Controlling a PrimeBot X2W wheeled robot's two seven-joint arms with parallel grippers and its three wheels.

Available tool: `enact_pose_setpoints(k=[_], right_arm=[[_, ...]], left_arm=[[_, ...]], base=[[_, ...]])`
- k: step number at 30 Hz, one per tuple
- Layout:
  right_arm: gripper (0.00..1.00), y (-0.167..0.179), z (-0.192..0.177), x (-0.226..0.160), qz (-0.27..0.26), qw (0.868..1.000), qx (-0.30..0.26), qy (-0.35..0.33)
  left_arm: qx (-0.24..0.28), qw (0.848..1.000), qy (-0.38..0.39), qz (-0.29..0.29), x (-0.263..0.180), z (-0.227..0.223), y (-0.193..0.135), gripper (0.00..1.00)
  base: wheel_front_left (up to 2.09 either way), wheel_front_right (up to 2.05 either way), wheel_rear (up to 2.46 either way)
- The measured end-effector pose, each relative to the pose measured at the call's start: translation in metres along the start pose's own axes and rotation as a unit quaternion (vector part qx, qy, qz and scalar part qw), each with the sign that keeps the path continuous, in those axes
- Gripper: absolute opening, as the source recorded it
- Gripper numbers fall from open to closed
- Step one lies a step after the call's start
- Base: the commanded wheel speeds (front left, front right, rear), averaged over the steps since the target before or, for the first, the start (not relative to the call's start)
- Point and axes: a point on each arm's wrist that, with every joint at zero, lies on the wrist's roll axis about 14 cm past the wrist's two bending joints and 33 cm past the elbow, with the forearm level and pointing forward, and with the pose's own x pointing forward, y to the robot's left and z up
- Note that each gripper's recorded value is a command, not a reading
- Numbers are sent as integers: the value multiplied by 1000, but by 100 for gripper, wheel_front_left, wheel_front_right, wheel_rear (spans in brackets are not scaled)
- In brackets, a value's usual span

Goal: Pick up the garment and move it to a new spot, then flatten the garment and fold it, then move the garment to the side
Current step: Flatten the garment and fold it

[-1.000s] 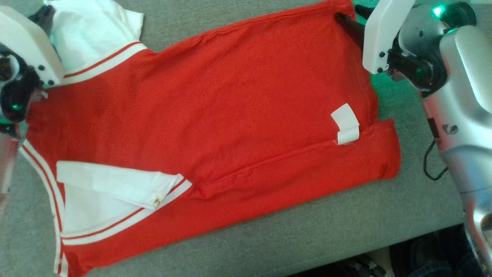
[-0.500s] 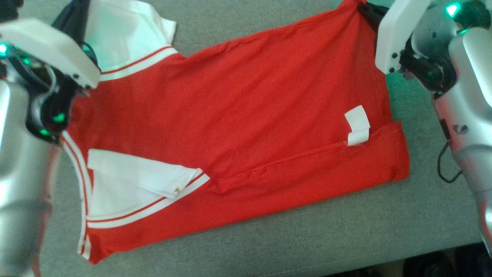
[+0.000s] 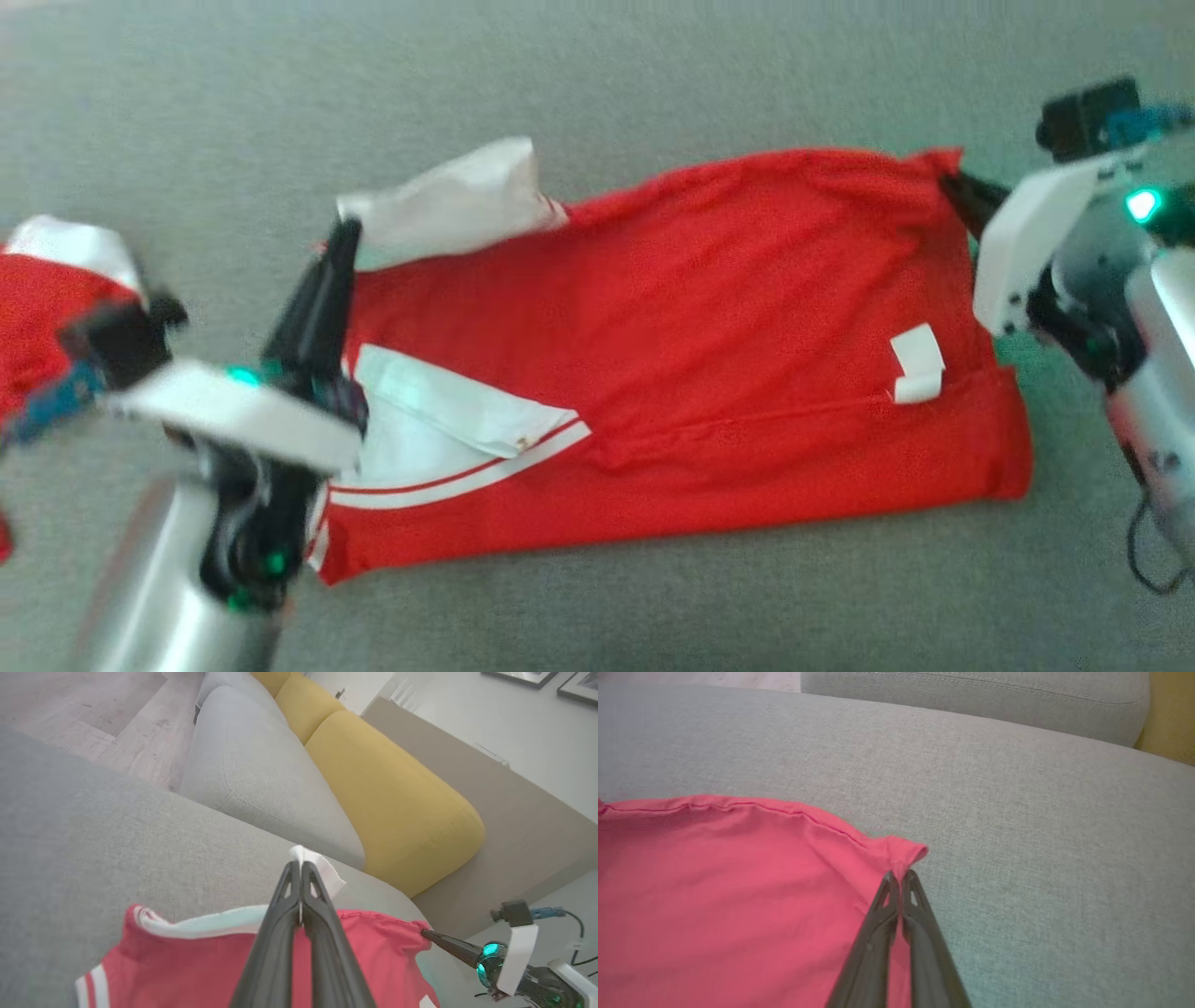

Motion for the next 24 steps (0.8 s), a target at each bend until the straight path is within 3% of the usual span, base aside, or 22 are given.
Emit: enact_pose_setpoints(k=[9,21,22,23,24], right_arm=[[0,4,-24,-19,-4,999,-38,15],[0,-3,-60,-37,-20,993,-80,79],[13,-3,-60,-37,-20,993,-80,79],[45,-2,-69,-43,-18,992,-82,91],[100,-2,-69,-43,-18,992,-82,91]], left_arm=[[-64,995,8,70,-87,-39,6,0],[-65,992,4,110,-111,-50,17,0],[-65,992,4,110,-111,-50,17,0],[-65,991,8,114,-112,-53,19,0],[-65,991,8,114,-112,-53,19,0]], base=[[0,0,0],[0,0,0],[0,0,0],[0,0,0],[0,0,0]])
